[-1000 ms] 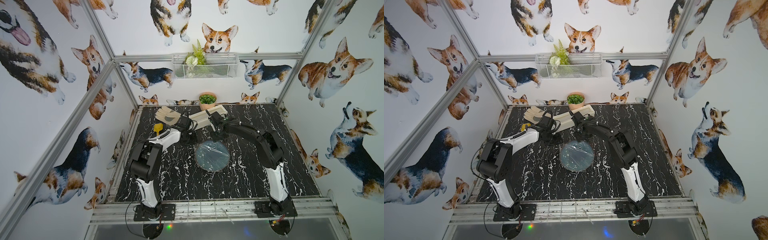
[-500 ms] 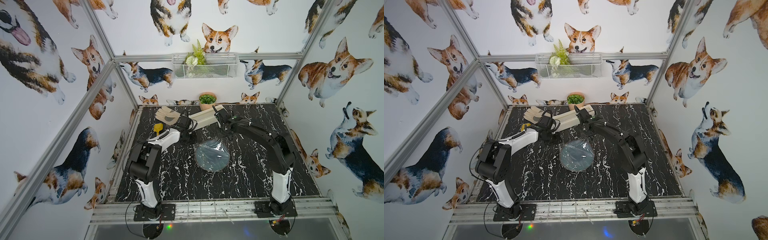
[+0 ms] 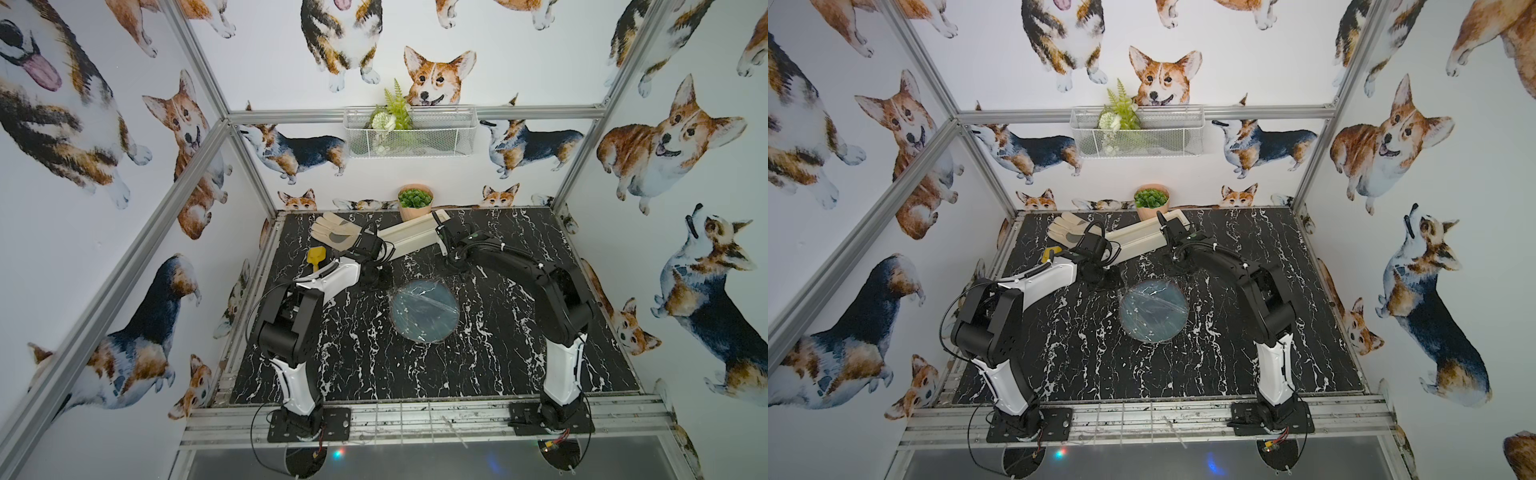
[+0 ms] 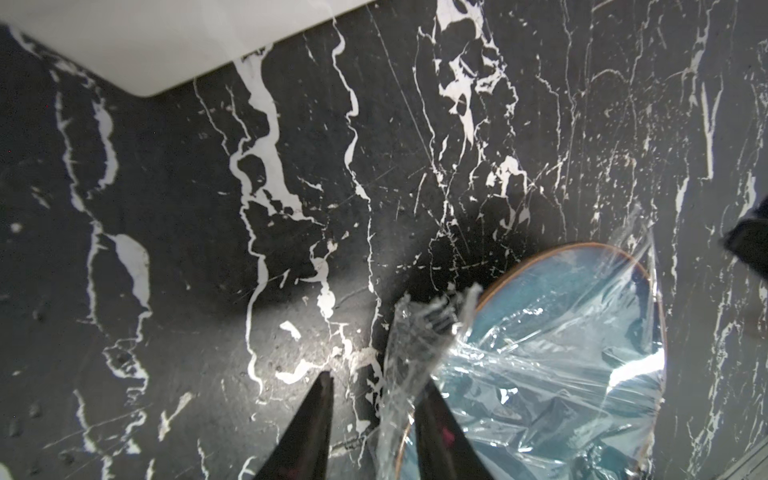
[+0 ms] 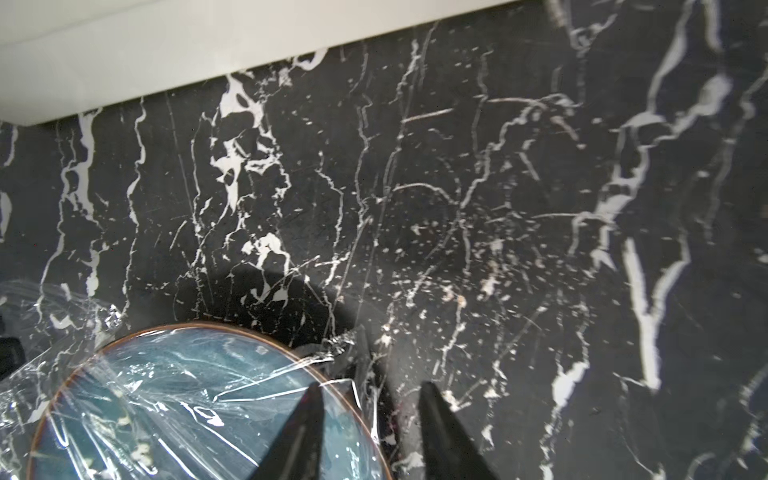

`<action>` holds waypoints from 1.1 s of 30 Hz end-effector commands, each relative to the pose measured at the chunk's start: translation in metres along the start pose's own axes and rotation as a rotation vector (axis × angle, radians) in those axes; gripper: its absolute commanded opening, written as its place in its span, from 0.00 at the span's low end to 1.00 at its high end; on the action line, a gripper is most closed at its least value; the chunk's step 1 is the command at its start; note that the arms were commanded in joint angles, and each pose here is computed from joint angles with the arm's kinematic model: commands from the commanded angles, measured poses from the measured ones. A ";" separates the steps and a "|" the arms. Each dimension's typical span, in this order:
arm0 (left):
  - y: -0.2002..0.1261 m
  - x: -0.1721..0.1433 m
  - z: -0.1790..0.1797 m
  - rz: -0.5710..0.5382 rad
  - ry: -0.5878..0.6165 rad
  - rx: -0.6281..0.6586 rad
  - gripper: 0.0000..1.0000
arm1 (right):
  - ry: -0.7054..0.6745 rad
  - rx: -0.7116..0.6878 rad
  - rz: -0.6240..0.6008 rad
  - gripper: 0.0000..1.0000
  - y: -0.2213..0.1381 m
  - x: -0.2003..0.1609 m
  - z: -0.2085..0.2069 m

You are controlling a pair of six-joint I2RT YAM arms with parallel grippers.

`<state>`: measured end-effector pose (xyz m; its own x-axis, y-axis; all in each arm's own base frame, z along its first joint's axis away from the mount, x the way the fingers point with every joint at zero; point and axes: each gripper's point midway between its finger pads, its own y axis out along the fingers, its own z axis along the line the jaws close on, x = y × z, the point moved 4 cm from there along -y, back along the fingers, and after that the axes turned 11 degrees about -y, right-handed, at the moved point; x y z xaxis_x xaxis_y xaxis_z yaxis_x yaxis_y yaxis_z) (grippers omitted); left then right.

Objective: Wrap the plate with plastic wrap
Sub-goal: Cover the plate with plastic wrap.

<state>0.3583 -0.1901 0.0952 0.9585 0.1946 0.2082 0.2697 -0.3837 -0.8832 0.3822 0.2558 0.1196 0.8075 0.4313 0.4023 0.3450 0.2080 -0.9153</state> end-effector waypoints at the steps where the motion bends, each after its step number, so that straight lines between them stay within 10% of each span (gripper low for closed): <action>1: 0.000 -0.003 0.002 0.006 0.010 0.011 0.36 | -0.005 0.066 0.040 0.53 0.012 -0.003 0.010; 11: 0.003 -0.007 0.005 0.017 0.005 0.007 0.36 | 0.050 0.138 0.076 0.59 0.027 -0.012 0.019; 33: 0.004 -0.004 0.000 -0.001 -0.013 -0.021 0.32 | 0.076 0.127 0.026 0.00 0.006 -0.005 0.014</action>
<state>0.3525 -0.1892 0.0885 0.9614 0.1982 0.1911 0.2559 -0.3874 -0.8857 0.3736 0.2668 0.1035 0.8536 0.3816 0.3547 0.2488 0.2997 -0.9210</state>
